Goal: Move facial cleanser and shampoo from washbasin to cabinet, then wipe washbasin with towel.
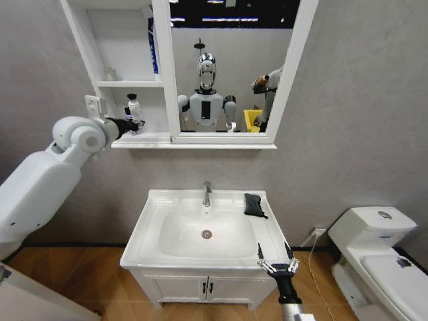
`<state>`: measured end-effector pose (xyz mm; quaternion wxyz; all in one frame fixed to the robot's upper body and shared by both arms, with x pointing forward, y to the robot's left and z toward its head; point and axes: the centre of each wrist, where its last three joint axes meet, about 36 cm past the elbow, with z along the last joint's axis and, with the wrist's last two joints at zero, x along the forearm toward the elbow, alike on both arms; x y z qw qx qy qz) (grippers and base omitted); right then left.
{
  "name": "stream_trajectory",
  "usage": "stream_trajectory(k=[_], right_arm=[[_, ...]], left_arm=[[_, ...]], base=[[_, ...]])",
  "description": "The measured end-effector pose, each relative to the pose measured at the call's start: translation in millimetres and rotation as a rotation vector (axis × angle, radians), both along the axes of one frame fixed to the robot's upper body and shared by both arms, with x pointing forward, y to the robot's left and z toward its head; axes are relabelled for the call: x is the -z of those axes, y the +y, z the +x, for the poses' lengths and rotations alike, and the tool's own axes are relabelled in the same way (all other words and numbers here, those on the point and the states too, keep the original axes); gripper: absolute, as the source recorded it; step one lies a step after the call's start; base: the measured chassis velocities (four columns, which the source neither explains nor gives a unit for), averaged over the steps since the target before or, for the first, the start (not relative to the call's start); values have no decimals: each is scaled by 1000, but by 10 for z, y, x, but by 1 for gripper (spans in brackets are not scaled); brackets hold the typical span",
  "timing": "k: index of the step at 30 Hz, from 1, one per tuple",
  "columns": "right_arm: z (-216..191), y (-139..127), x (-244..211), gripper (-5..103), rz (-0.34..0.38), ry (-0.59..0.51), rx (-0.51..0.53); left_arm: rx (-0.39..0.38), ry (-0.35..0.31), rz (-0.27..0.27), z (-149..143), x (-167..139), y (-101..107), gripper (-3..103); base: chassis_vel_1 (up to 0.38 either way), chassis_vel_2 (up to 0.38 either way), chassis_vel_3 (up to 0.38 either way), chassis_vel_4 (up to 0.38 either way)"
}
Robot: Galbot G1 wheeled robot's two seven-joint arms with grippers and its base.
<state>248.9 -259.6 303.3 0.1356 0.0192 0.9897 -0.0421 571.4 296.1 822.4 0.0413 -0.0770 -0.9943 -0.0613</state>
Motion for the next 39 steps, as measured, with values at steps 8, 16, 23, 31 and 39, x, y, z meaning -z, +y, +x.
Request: stream_trajectory(k=[8,16,23,31,39], right_arm=[[15,-41,41,100,5,-1,11],[42,-87,79,100,5,0,21],[66,-113,87,100,6,-1,23],[89,-145,96,100,4,1,28],[96,-144,107,100,5,3,28]], left_arm=[[20,29,-20,263,45,-271,30],[17,43,-25,407,117,-397,30],[-16,39,-5,497,166,-391,30],[-41,35,3,562,183,-372,30],[-73,34,5,577,253,-299,45]], base=[[0,0,0,0],[0,0,0,0],[0,0,0,0],[0,0,0,0],[0,0,0,0]])
